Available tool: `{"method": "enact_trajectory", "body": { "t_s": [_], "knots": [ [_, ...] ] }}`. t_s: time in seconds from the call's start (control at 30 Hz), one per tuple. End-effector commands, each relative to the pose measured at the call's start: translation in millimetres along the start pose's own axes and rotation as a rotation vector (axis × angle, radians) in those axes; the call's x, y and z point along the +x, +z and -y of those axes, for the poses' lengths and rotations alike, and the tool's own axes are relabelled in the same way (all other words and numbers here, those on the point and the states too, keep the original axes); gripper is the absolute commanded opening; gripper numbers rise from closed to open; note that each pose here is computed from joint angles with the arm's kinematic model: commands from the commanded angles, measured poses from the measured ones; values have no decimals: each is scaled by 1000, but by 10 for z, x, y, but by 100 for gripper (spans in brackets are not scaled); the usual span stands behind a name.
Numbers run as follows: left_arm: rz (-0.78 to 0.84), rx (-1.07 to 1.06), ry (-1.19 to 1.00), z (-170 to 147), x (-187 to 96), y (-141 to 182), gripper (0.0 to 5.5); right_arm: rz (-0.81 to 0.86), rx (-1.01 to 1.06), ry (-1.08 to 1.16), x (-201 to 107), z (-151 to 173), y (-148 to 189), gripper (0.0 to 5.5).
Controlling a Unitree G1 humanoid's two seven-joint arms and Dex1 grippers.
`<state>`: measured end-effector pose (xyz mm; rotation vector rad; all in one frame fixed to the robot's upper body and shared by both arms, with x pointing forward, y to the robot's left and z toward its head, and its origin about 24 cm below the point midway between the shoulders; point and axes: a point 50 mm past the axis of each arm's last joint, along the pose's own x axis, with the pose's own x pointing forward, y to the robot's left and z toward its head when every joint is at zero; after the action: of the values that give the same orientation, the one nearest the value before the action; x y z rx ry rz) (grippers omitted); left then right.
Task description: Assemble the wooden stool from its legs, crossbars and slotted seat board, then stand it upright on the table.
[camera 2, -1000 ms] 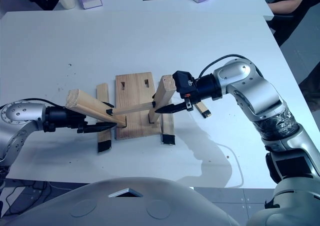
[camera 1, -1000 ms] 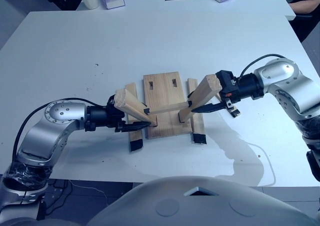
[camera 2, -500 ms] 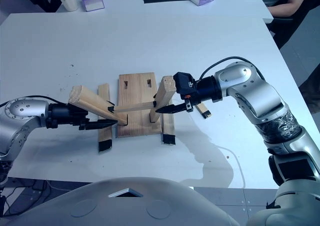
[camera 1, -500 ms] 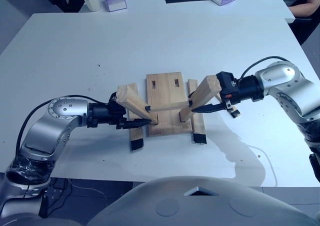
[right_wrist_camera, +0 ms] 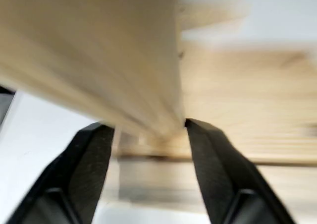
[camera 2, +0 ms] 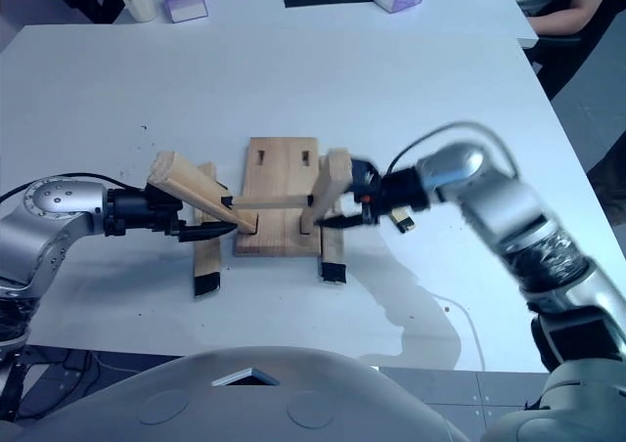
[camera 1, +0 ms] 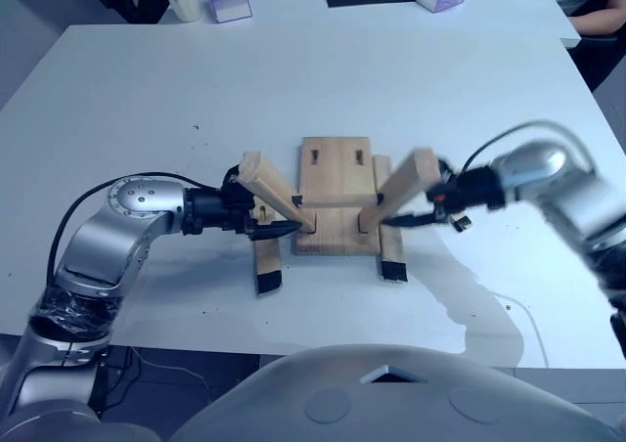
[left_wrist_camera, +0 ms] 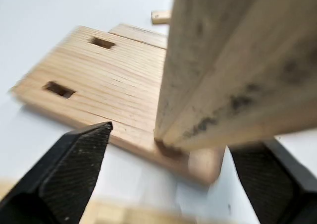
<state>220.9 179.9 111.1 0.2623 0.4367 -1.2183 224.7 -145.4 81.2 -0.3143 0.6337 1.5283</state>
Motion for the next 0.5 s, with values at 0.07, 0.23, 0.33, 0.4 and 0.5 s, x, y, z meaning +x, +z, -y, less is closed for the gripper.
{"method": "enact_trajectory", "body": {
  "t_s": [0.07,0.23,0.33,0.4,0.5],
  "knots": [
    [26,68,62,-52,-67,59,508,58,-69,-46,-61,34,219,326],
    [-12,55,50,-1,-148,-67,520,113,-105,-119,-216,87,351,326],
    [-43,36,35,55,-188,-181,520,154,-103,-144,-305,77,399,326],
    [-55,28,56,42,-222,-240,520,156,-97,-148,-361,25,365,326],
    [-67,29,94,-1,-259,-285,520,125,-73,-149,-410,-60,242,326]
  ]
}}
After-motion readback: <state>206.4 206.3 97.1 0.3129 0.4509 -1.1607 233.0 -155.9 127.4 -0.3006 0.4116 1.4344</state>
